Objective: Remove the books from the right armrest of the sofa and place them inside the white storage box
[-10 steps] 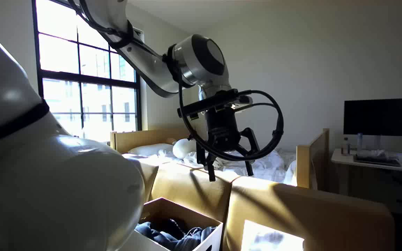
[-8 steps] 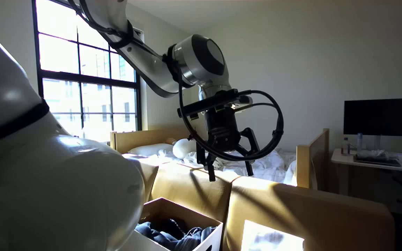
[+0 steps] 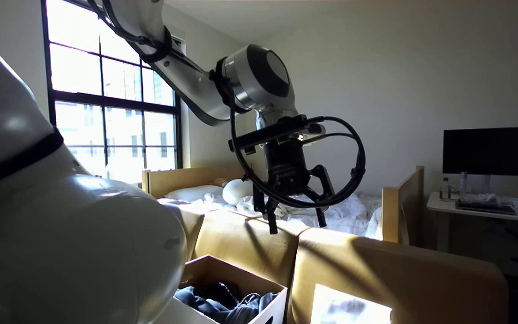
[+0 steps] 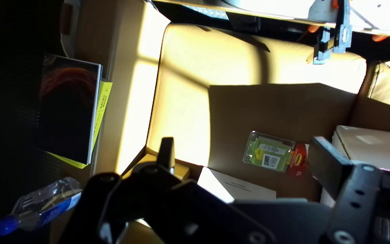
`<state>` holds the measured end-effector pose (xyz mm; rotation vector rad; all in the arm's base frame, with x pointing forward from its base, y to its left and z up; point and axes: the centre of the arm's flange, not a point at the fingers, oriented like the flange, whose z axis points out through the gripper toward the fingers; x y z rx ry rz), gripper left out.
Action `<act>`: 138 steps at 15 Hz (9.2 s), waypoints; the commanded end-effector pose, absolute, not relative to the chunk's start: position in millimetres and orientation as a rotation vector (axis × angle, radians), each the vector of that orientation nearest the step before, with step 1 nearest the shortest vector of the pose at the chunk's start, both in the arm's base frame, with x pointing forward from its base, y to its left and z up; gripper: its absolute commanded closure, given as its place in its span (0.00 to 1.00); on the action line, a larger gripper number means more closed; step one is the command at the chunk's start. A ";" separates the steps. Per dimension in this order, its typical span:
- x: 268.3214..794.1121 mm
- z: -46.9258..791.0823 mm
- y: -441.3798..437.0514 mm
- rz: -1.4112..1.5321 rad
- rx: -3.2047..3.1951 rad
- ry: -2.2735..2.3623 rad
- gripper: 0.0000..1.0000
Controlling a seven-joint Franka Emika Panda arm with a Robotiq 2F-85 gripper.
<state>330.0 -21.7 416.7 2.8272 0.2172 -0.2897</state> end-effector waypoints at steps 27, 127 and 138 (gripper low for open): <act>404.2 407.1 -462.4 -0.081 2.807 -1.485 0.00; 373.9 61.7 -608.7 -1.169 3.715 0.016 0.00; 368.7 77.6 -616.4 -1.146 3.713 -0.034 0.73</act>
